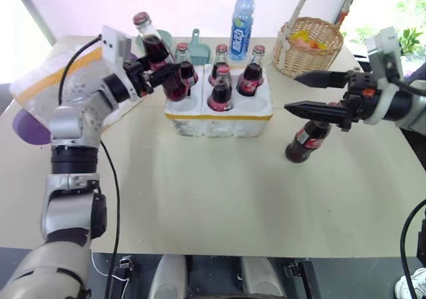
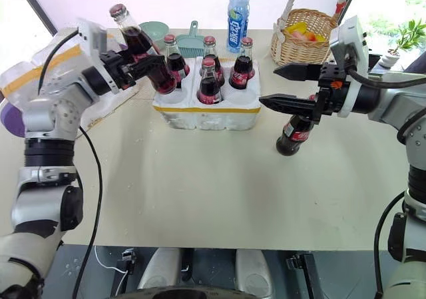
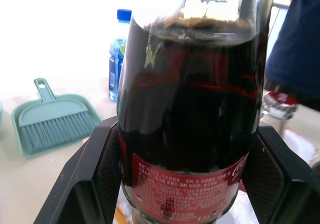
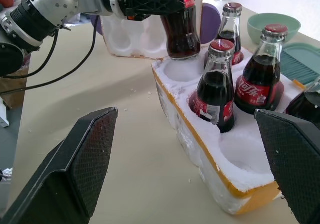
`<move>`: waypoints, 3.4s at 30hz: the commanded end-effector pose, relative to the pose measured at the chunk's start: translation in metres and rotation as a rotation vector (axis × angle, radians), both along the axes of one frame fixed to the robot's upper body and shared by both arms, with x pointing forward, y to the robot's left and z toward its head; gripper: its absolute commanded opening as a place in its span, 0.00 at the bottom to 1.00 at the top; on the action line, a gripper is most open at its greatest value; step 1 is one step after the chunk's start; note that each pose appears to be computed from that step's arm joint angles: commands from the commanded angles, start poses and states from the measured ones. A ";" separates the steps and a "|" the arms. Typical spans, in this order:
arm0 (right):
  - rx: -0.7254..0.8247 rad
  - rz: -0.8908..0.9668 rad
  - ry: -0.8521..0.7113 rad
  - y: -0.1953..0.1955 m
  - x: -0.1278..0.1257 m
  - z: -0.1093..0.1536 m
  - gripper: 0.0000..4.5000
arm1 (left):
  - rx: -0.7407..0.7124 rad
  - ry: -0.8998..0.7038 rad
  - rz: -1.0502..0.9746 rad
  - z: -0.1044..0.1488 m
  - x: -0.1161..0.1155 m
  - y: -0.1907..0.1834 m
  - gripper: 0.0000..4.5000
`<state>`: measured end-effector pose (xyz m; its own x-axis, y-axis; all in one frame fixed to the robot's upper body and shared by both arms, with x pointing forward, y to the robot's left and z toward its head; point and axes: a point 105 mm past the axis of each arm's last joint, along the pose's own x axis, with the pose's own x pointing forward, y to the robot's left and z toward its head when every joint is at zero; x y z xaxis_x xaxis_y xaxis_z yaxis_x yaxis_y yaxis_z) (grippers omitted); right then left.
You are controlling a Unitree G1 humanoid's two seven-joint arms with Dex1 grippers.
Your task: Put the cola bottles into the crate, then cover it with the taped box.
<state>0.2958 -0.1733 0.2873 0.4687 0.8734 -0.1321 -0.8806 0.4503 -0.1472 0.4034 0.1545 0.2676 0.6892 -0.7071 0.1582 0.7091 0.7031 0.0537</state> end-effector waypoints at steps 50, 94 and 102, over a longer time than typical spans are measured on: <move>0.108 -0.442 0.084 -0.053 -0.081 -0.058 1.00 | 0.360 0.068 -0.604 -0.029 -0.125 -0.028 0.99; 0.373 -0.525 -0.038 -0.028 0.018 -0.055 0.63 | 0.277 -0.006 -0.482 -0.037 -0.097 -0.062 1.00; 0.401 -0.367 -0.165 0.011 0.037 0.013 0.63 | 0.256 -0.010 -0.427 -0.034 -0.093 -0.054 1.00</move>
<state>0.3350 -0.1703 0.2810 0.7764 0.5888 0.2248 -0.6089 0.7929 0.0259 0.3122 0.0964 0.2235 0.3119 -0.9468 -0.0790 0.9428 0.2981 0.1490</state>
